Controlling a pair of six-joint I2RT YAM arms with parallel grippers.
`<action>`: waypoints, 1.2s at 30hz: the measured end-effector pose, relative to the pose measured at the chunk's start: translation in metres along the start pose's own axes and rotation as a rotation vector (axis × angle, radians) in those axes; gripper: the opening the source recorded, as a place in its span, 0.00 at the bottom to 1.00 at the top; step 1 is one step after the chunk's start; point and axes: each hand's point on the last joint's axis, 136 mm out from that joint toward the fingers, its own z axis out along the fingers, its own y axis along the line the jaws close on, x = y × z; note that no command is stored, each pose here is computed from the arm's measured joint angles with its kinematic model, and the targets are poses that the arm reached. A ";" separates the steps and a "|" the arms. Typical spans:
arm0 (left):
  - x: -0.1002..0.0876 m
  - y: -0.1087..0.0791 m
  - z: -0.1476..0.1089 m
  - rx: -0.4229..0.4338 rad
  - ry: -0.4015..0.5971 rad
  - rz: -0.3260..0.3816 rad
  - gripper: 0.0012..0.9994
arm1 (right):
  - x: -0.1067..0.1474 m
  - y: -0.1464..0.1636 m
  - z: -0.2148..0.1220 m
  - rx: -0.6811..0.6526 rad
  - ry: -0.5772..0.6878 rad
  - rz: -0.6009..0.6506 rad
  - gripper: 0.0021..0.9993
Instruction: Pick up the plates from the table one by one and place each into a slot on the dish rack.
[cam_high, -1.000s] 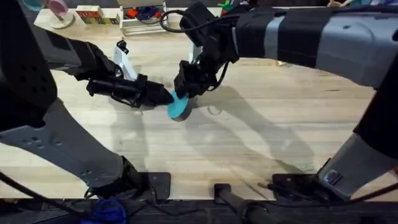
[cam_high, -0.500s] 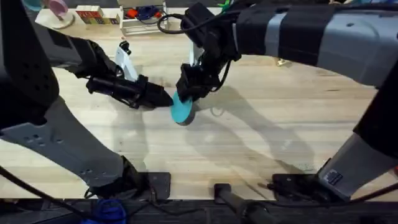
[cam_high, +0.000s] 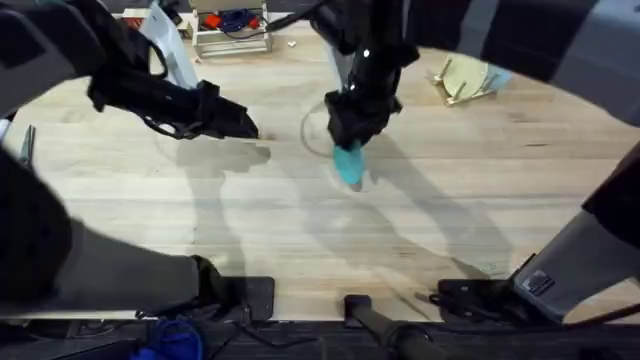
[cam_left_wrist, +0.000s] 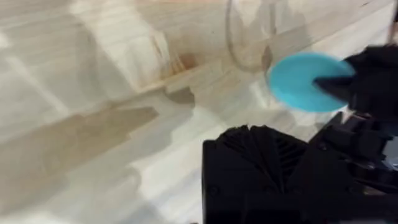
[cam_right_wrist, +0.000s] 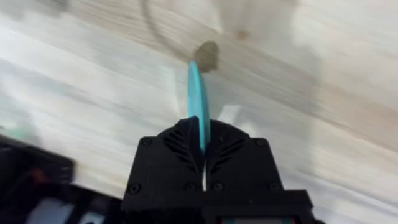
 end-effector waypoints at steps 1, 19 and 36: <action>0.001 -0.003 -0.004 -0.023 -0.003 0.008 0.04 | -0.001 -0.005 -0.005 0.029 -0.004 -0.013 0.03; 0.023 -0.077 -0.061 -0.421 -0.120 0.181 0.04 | -0.006 -0.053 -0.125 0.263 -0.251 -0.102 0.03; 0.012 -0.099 -0.111 -0.539 -0.234 0.211 0.04 | 0.017 -0.116 -0.167 0.276 -0.317 0.135 0.03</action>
